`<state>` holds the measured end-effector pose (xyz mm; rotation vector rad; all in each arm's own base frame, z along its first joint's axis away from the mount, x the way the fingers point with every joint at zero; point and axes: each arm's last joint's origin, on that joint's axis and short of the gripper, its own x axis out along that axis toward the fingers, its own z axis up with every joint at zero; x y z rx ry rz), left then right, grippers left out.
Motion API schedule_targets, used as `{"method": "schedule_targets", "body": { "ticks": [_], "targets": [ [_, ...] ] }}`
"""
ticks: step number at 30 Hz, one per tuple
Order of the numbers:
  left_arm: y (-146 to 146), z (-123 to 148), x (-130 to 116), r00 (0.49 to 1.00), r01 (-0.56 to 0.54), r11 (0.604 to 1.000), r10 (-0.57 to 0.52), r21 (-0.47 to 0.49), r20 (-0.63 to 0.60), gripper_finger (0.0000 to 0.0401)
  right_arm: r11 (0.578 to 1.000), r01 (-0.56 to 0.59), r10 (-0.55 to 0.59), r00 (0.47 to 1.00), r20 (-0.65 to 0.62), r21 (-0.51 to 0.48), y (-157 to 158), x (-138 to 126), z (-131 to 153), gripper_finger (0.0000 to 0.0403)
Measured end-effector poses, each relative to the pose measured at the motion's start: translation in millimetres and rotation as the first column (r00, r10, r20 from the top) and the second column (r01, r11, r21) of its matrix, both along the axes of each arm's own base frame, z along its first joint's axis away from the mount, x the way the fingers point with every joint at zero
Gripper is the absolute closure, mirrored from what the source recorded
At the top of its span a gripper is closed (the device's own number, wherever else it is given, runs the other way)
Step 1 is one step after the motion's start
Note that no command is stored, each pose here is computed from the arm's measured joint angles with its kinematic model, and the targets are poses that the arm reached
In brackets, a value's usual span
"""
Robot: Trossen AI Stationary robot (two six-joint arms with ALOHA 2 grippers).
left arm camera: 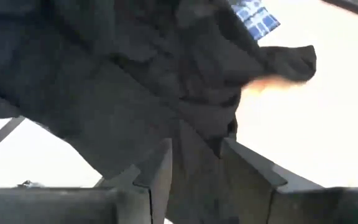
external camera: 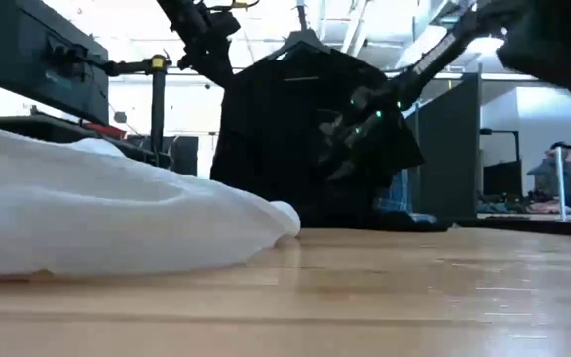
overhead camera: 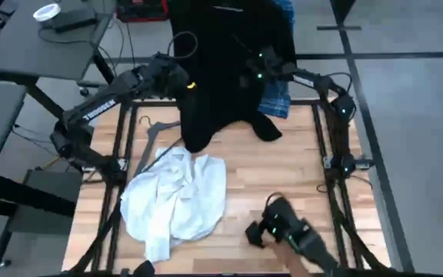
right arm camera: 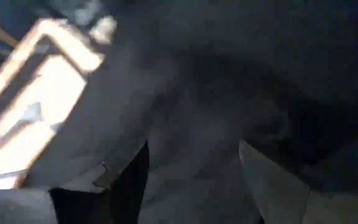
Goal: Hang clothes
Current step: Hang the black shirt on the rack
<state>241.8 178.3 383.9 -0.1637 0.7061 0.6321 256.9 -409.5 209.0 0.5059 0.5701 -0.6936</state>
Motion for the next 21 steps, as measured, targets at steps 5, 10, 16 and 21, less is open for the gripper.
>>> {"method": "schedule_targets", "body": {
  "ticks": [5, 10, 16, 21],
  "targets": [
    [-1.9, -2.4, -1.3, 0.999, 0.009, 1.0, -0.01, -0.015, -0.032, 0.0279, 0.953, 0.096, -0.132, 0.985, -0.109, -0.288, -39.8, -41.4, 29.7, 0.0168],
    [-2.2, -3.1, -1.9, 0.998, 0.028, 1.0, -0.028, -0.005, -0.054, 0.0279, 0.819, 0.209, -0.291, 0.954, -0.072, -0.534, -69.6, -79.1, 76.6, 0.0168],
    [-1.6, -2.6, -2.0, 0.998, 0.036, 0.999, -0.036, 0.007, -0.057, 0.0279, 0.648, 0.31, -0.352, 0.932, 0.087, -0.696, -82.6, -108.3, 140.0, 0.0168],
    [-0.6, -0.6, -0.6, 0.999, 0.035, 0.999, -0.035, 0.024, -0.036, 0.0279, 0.654, 0.389, -0.36, 0.914, 0.186, -0.649, -77.5, -109.0, 166.8, 0.0168]
  ]
}}
